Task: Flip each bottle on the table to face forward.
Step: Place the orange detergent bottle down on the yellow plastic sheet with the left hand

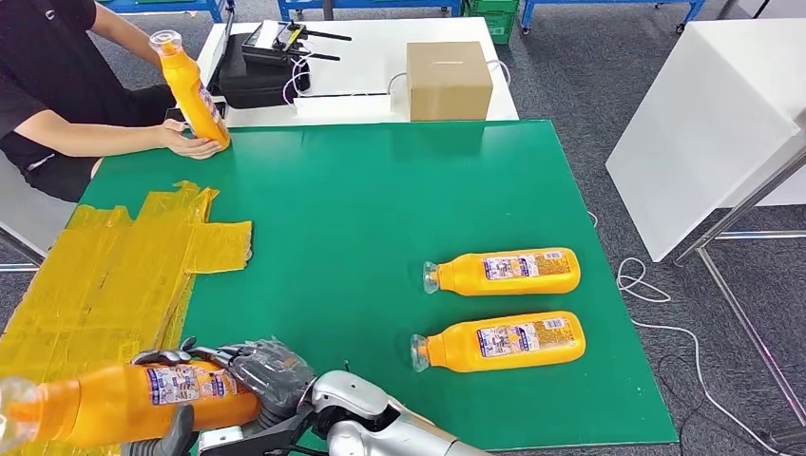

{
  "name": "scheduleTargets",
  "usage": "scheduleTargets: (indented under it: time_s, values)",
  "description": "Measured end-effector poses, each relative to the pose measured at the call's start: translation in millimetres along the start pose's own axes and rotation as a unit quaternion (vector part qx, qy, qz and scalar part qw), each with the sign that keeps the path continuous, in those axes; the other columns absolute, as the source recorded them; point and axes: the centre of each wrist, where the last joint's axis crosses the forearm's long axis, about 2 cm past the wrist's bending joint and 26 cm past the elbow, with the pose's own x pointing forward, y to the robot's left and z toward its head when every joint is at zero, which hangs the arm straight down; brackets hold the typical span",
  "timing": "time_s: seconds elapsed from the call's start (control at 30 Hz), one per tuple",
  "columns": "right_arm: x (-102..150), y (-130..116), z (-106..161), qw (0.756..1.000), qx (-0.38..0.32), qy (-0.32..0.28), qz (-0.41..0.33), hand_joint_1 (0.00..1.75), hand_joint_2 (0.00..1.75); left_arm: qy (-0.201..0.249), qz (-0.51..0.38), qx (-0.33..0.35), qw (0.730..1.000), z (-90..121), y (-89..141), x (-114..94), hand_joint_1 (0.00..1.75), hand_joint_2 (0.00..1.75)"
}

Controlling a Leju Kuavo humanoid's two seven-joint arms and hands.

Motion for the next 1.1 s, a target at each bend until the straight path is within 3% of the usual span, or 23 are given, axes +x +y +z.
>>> scheduleTargets:
  time_s: [0.1,0.37,0.6,0.87,0.97,1.1]
  values:
    - [-10.7,3.0,10.4,0.999,-0.028,0.011,0.011,0.0,0.0,0.01,-0.007,-0.005,1.0,-6.9,-8.3,-6.1,1.75,1.75]
    - [-43.9,-13.2,54.1,0.991,-0.127,0.045,-0.022,0.0,0.0,0.004,-0.033,-0.019,0.999,-12.9,-16.1,-16.2,1.75,1.75]
    - [-59.1,-46.7,92.4,0.973,-0.224,0.057,-0.025,0.0,0.0,-0.01,-0.234,0.015,0.972,-21.4,1.8,4.8,1.75,1.75]
    - [-62.9,-59.7,109.4,0.965,-0.255,0.059,-0.017,0.0,0.0,-0.032,-0.268,0.023,0.963,-27.6,6.3,16.9,1.75,1.75]
    - [-62.7,-61.7,110.4,0.965,-0.258,0.053,-0.02,0.0,0.0,-0.045,-0.337,0.058,0.939,-26.5,13.3,24.4,1.75,1.75]
    - [-61.5,-70.6,106.1,0.964,-0.262,0.04,-0.031,0.0,0.0,-0.072,-0.471,0.11,0.872,-18.4,39.4,45.9,1.75,1.75]
